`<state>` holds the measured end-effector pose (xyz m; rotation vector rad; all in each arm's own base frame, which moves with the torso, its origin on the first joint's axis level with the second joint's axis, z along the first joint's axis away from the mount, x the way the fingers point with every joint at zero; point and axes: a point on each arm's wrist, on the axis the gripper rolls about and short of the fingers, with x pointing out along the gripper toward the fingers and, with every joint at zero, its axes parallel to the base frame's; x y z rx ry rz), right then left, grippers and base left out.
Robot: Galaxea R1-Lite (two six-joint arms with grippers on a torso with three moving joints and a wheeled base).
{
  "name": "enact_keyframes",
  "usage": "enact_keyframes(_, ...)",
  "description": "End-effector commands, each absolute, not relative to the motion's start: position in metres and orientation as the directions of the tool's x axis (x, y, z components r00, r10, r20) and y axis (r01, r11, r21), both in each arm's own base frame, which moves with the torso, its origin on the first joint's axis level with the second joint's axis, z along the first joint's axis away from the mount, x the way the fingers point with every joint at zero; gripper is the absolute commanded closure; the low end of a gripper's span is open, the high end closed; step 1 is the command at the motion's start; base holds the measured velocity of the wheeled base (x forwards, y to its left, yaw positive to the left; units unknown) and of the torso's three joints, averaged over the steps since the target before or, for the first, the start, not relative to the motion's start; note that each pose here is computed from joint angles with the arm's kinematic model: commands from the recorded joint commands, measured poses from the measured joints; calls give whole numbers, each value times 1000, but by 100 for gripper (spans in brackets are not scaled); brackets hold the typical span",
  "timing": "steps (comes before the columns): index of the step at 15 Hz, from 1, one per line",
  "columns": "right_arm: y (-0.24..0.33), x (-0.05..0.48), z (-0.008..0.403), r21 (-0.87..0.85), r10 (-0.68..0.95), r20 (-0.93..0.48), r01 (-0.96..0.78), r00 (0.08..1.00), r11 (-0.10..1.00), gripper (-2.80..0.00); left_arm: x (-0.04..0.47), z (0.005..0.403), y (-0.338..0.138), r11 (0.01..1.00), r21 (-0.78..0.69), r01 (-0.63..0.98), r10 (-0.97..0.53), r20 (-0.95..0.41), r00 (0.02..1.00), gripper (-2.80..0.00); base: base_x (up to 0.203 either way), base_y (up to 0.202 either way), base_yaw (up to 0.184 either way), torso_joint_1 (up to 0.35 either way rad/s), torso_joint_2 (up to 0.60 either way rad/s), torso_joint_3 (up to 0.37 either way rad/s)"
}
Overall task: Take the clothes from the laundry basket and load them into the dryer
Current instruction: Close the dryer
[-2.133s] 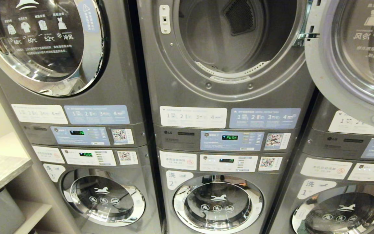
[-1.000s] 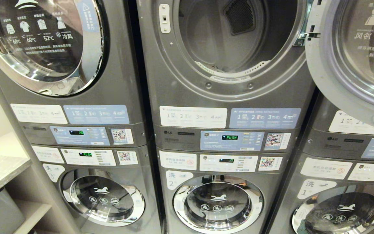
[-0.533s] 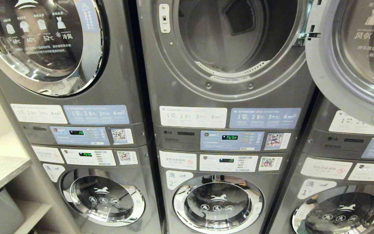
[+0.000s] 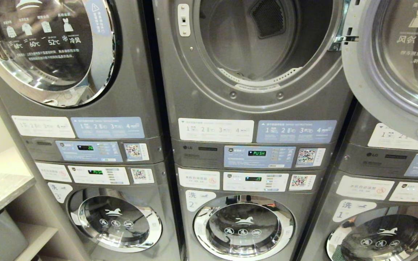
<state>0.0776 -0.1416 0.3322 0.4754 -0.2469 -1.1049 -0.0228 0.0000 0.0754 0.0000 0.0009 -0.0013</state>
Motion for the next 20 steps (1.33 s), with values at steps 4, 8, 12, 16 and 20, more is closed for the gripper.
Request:
enact_keyframes(4, -149, 84, 327, 458, -842, 50, 737, 537, 497, 0, -23, 75, 0, 1000, 0, 2, -2, -1, 1000, 0, 0, 0, 0, 0, 0, 0)
enact_keyframes(8, -144, 82, 323, 446, -818, 80, 713, 570, 541, 0, -23, 75, 0, 1000, 0, 2, -2, -1, 1000, 0, 0, 0, 0, 0, 0, 0)
enact_keyframes(12, -120, 71, 314, 430, -769, 94, 671, 632, 604, 0, -23, 75, 0, 1000, 0, 2, -2, -2, 1000, 0, 0, 0, 0, 0, 0, 0)
enact_keyframes(16, -89, 56, 301, 383, -704, 119, 622, 700, 683, 0, -23, 75, 0, 1000, 0, 2, -2, 0, 1000, 0, 0, 0, 0, 0, 0, 0)
enact_keyframes(20, -102, 56, 297, 374, -874, 79, 798, 479, 472, 0, -23, 75, 0, 1000, 0, 2, -2, -2, 1000, 0, 0, 0, 0, 0, 0, 0)
